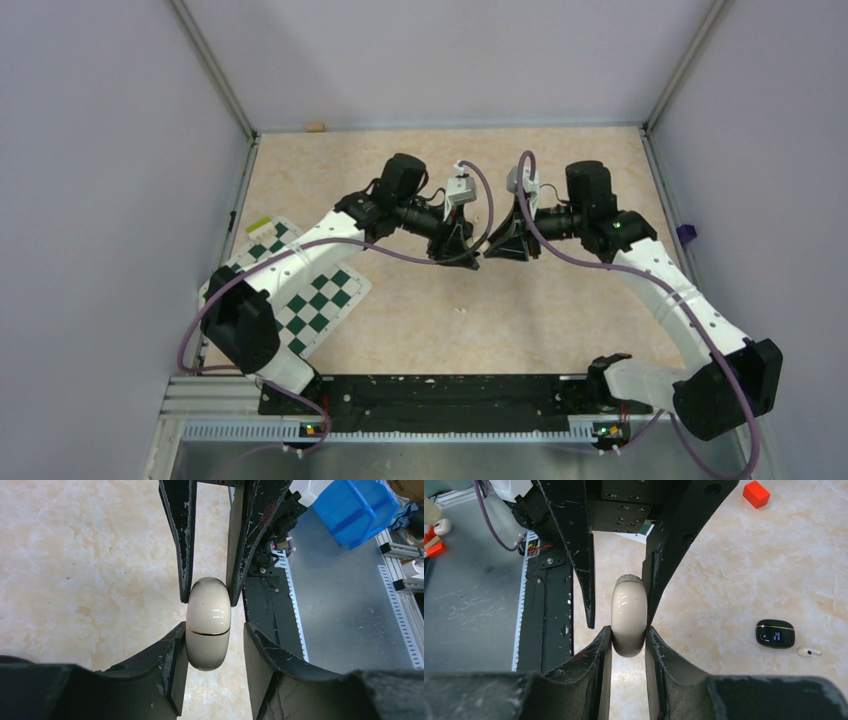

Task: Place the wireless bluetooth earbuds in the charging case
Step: Open the charging case.

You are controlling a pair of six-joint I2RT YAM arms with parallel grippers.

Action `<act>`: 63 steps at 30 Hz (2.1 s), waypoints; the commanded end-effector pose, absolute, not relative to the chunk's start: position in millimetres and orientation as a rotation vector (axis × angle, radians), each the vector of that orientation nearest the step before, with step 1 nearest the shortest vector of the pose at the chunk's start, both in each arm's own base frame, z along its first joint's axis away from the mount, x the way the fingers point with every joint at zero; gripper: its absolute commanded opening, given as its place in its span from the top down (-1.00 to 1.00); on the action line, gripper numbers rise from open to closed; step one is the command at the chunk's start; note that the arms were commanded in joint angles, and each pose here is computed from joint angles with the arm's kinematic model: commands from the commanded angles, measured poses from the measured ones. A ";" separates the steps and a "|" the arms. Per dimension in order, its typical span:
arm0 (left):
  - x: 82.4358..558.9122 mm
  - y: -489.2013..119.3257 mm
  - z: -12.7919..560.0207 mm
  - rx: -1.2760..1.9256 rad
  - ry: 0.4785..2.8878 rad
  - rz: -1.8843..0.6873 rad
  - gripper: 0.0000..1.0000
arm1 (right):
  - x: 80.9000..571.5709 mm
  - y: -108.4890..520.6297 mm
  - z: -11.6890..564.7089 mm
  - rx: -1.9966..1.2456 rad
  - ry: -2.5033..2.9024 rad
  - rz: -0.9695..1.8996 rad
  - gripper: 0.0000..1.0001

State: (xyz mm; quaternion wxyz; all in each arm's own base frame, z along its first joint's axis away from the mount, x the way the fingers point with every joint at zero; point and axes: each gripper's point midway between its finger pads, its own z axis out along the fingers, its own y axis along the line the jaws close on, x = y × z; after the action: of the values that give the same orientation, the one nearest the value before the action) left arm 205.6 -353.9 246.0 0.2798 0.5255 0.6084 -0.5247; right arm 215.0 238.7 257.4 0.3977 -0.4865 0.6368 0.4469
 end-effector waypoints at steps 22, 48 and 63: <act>194.5 -357.4 269.7 1.463 1.475 -1.463 0.91 | 238.6 227.5 254.8 -1.206 1.614 1.003 0.37; 192.8 -357.5 269.2 1.473 1.469 -1.478 1.00 | 257.3 206.2 278.0 -1.133 1.587 0.795 0.02; 218.0 -345.5 271.5 1.425 1.499 -1.384 1.00 | 233.3 205.4 350.8 -1.128 1.419 0.782 -0.77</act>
State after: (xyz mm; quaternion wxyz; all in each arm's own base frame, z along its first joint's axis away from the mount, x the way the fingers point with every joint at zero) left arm 203.6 -350.5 248.9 0.2808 0.5370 0.5893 -0.5344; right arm 236.0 205.3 308.6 0.5130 -0.4718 0.6350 0.3332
